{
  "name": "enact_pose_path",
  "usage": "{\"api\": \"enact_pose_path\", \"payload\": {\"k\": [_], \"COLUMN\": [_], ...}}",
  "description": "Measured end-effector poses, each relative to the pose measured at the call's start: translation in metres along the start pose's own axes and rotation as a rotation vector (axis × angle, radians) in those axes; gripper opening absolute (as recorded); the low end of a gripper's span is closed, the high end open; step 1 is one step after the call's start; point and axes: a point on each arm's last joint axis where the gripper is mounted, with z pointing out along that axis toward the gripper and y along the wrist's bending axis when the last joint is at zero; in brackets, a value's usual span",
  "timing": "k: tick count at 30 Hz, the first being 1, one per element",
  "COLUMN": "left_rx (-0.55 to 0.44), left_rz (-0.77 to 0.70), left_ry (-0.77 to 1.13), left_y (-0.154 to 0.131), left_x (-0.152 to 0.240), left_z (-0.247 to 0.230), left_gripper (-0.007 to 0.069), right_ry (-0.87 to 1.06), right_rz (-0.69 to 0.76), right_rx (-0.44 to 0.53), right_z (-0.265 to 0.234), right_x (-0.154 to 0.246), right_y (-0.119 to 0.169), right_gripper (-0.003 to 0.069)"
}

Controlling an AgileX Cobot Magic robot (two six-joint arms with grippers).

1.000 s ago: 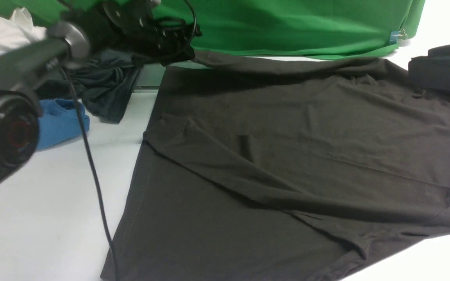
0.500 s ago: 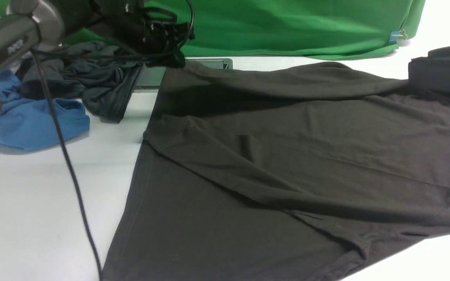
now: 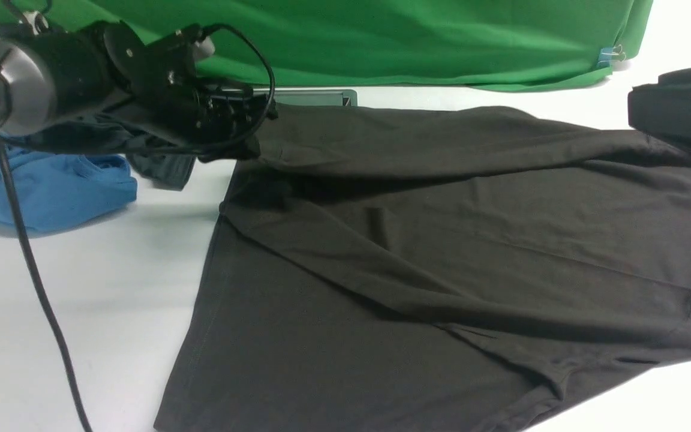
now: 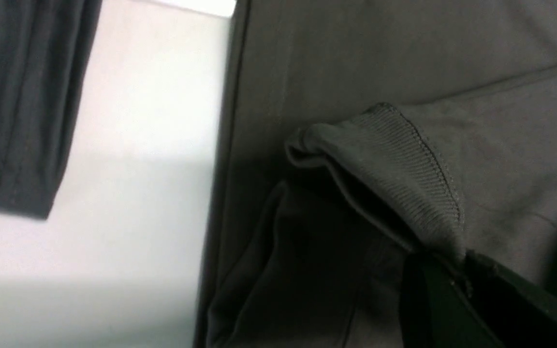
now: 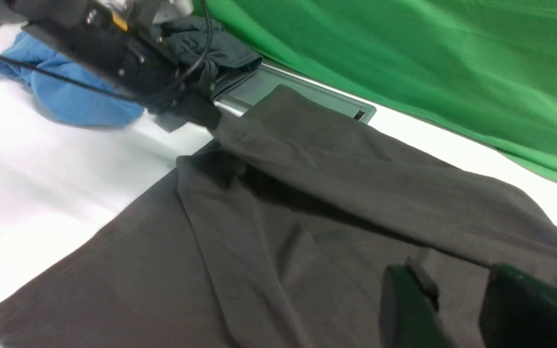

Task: Fold a long-sleeved shirt on a white desktop.
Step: 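Fold the left side of the dark shirt inward over its body with the left gripper, then grasp the near edge of the shirt at its hem and shoulder corners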

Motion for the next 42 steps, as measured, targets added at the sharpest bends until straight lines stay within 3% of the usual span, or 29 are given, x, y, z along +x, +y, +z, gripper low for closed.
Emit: {"api": "enact_pose_path", "payload": {"k": [15, 32, 42], "left_rx": [0.0, 0.004, 0.006], "left_rz": [0.001, 0.004, 0.009], "left_ry": [0.001, 0.085, 0.128], "left_y": [0.0, -0.001, -0.001], "left_x": [0.001, 0.008, 0.012], "left_z": [0.0, 0.0, 0.0], "left_gripper": [0.0081, 0.0347, 0.0414], "right_ry": [-0.012, -0.055, -0.055], "right_rz": [0.0, 0.018, 0.02], "right_rx": [0.002, 0.009, 0.009], "right_z": [0.0, 0.0, 0.0], "right_x": [-0.001, -0.005, -0.005], "right_y": [0.0, -0.001, -0.001], "right_gripper": [0.0251, 0.0251, 0.0251]}}
